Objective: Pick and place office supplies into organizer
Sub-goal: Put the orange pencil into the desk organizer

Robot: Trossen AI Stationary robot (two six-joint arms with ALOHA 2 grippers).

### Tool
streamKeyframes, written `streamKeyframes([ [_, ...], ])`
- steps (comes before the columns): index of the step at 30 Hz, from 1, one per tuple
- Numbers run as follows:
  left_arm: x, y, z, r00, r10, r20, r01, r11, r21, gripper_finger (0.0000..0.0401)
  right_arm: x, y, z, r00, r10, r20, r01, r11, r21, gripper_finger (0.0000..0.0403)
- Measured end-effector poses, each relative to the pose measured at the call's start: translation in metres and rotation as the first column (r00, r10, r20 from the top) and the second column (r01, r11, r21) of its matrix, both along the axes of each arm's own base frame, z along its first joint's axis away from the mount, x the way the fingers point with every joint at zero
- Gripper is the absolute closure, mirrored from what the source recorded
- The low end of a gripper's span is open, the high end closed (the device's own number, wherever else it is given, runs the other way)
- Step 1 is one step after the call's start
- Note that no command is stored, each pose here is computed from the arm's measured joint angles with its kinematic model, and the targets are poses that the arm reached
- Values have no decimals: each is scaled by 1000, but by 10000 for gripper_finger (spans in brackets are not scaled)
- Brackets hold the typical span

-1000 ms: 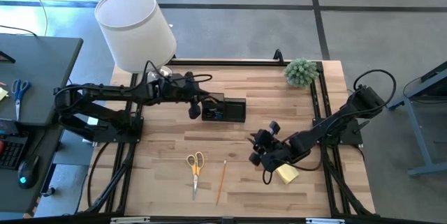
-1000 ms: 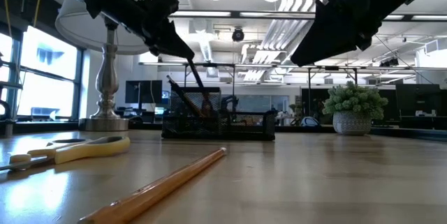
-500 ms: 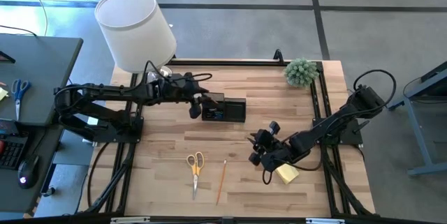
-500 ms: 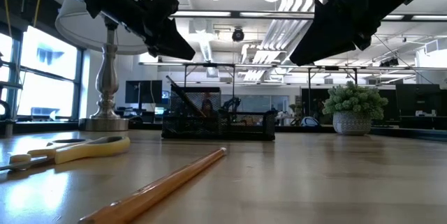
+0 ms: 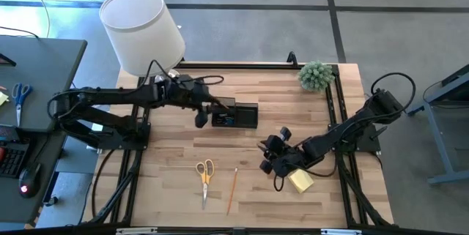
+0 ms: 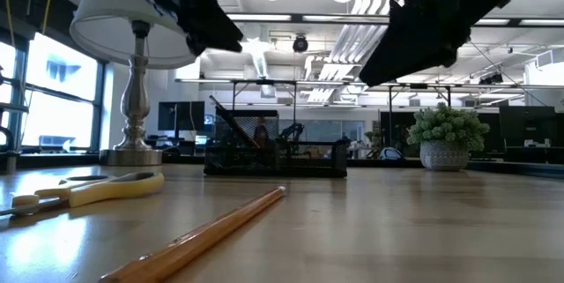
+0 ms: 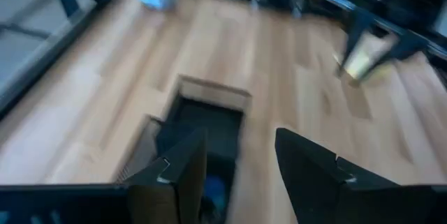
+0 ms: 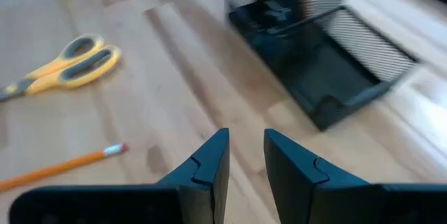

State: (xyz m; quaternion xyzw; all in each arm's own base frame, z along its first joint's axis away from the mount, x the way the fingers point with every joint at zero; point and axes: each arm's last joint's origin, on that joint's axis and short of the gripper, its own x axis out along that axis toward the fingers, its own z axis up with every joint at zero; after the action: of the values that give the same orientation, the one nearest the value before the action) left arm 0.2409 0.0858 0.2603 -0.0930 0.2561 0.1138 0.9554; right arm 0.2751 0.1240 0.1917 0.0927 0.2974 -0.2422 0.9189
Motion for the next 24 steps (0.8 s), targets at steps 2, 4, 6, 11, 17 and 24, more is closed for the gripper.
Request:
streamKeyframes([
  [2, 1, -8, 11, 999, -21, -46, 20, 1000, -6, 247, 3, 0, 1, 998, 64, -18, -64, 998, 10, 318],
  [4, 1, -19, 17, 995, -31, -94, 31, 1000, 3, 250, 6, 1, 2, 992, 125, -20, -125, 992, 11, 318],
  [6, 4, -30, 21, 993, -30, -112, 34, 999, 34, 253, 8, 2, 4, 986, 166, -10, -166, 986, -6, 318],
  [11, 6, -52, 20, 991, -6, -136, 15, 997, 70, 258, 12, 4, 7, 957, 288, -33, -290, 954, -75, 318],
  [17, 4, -71, 16, 984, 50, -173, -51, 999, -2, 259, 11, 5, 6, 921, 377, -96, -387, 915, -116, 318],
  [24, 9, -102, -3, 974, 123, -192, -143, 986, -91, 259, 15, 5, 7, 812, 560, -165, -582, 796, -163, 318],
])
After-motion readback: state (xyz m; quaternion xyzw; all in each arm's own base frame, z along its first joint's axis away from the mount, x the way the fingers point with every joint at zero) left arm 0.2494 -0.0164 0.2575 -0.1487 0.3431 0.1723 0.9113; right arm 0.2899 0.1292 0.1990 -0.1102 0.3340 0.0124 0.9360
